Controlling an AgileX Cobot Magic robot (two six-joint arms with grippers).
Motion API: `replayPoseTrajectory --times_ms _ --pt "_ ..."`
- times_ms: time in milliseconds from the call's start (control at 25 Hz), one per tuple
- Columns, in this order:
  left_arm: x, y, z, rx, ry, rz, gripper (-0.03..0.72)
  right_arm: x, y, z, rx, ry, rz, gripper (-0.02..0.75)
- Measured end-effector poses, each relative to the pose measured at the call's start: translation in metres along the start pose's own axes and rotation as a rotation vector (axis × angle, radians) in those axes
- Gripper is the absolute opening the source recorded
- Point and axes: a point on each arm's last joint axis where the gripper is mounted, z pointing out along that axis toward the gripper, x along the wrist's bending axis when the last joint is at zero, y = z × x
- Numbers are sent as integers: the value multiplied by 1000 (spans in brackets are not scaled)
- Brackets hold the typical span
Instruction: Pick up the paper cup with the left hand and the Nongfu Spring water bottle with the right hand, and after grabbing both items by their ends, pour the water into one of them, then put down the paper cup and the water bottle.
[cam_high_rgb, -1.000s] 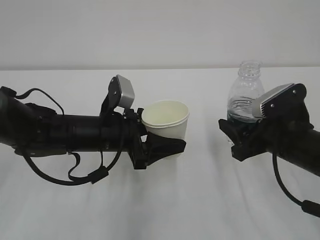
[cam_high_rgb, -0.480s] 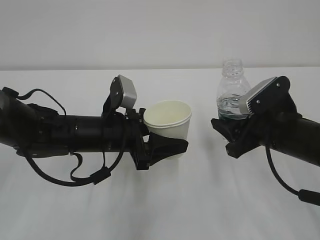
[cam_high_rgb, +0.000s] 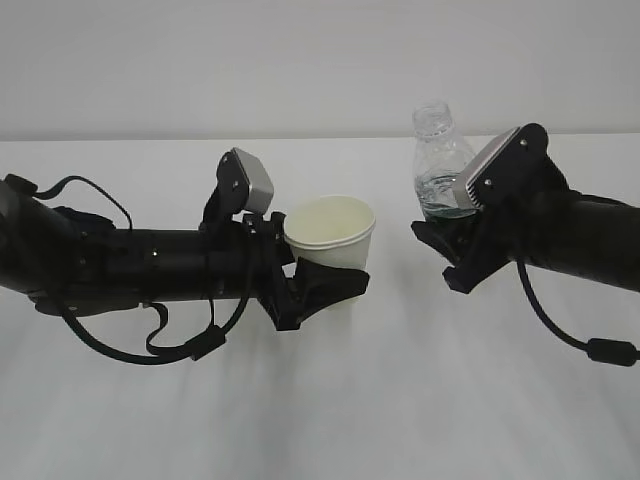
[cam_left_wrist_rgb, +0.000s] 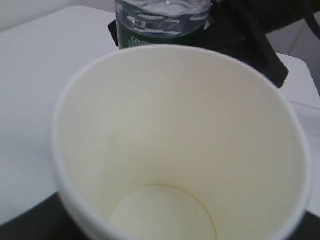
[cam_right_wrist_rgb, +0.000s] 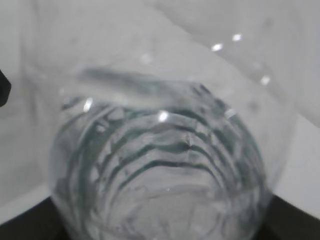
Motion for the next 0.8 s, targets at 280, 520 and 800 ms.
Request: replayPoseTrajectory --times_ms 280,520,800 --pt "4 1 0 -16 40 7 491 -10 11 7 18 6 -87 466" --pt "6 3 0 -30 66 3 491 -12 25 14 24 26 -180 466" --pt "6 3 0 -32 69 1 491 -18 33 18 34 31 -259 466"
